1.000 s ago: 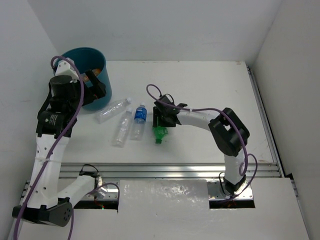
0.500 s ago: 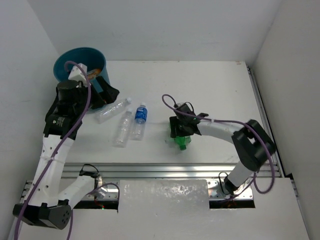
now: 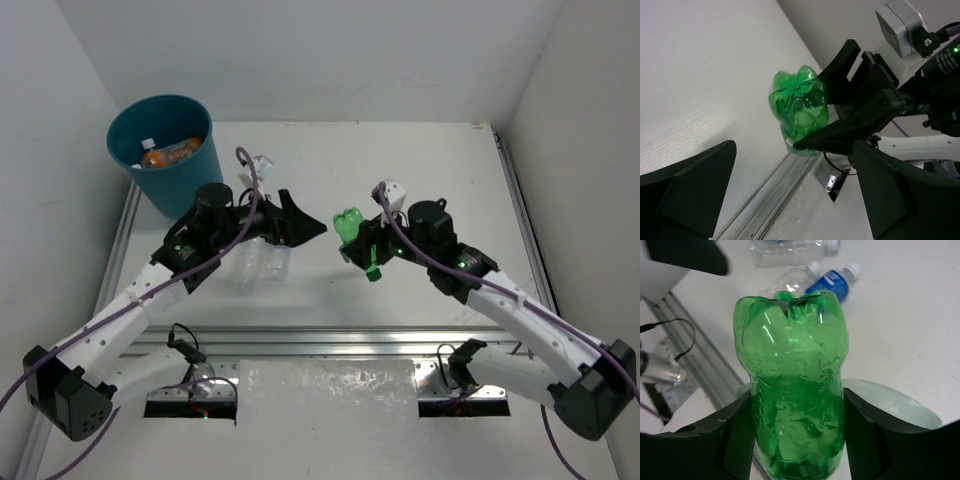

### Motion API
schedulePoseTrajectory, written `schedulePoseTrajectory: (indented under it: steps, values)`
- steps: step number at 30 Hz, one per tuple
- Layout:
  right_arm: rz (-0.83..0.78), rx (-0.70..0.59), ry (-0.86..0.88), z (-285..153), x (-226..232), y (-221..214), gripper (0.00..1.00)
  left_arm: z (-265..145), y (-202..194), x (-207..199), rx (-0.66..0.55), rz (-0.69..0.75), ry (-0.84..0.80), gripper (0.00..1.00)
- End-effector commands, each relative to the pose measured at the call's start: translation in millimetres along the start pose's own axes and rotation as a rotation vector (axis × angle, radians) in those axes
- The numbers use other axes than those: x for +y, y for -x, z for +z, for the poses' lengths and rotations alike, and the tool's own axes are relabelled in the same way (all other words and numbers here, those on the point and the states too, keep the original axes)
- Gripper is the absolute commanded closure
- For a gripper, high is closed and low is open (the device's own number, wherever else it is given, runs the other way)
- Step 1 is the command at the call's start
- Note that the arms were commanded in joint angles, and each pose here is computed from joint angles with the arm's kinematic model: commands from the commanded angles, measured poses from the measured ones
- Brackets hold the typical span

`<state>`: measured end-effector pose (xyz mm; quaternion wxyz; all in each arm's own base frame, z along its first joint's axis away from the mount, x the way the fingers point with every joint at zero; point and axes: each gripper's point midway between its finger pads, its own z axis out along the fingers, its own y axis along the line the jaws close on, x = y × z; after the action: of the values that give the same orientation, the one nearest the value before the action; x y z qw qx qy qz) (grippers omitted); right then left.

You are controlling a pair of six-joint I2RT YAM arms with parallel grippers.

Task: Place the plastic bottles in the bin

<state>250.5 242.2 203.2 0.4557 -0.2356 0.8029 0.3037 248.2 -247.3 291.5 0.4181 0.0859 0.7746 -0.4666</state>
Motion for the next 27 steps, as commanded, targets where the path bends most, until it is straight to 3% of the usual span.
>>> schedulePoseTrajectory:
  steps: [1, 5, 11, 14, 15, 17, 18, 19, 20, 22, 23, 27]
  values:
    - [-0.100, -0.118, 0.168, -19, 32, 26, 0.81, 10, 21, -55, -0.075, 0.078, -0.205, 0.00]
    - [-0.116, -0.138, 0.252, -30, 49, 29, 0.81, 22, 20, -79, -0.079, 0.092, -0.286, 0.00]
    - [-0.137, -0.188, 0.311, -42, 62, 39, 0.80, 52, 6, -92, -0.028, 0.087, -0.271, 0.04]
    - [-0.141, -0.206, 0.327, -46, 66, 41, 0.79, 60, 7, -92, -0.021, 0.085, -0.260, 0.30]
    - [-0.143, -0.212, 0.331, -48, 66, 42, 0.79, 59, 9, -92, -0.024, 0.084, -0.258, 0.51]
    - [-0.145, -0.217, 0.334, -50, 67, 42, 0.78, 60, 9, -92, -0.026, 0.082, -0.256, 0.70]
    - [-0.143, -0.219, 0.331, -50, 67, 43, 0.78, 59, 9, -93, -0.023, 0.082, -0.257, 0.88]
    - [-0.144, -0.221, 0.324, -50, 66, 43, 0.76, 59, 8, -93, -0.019, 0.078, -0.257, 1.00]
    - [-0.142, -0.221, 0.319, -50, 65, 44, 0.72, 59, 9, -94, -0.019, 0.078, -0.257, 1.00]
    - [-0.128, -0.229, 0.304, -51, 63, 45, 0.47, 59, 15, -88, -0.038, 0.077, -0.213, 1.00]
    - [-0.118, -0.236, 0.267, -50, 57, 45, 0.02, 57, 22, -86, -0.049, 0.083, -0.170, 1.00]
    - [-0.081, -0.215, 0.051, -56, 23, 48, 0.01, 36, 75, -54, -0.182, 0.080, 0.067, 1.00]
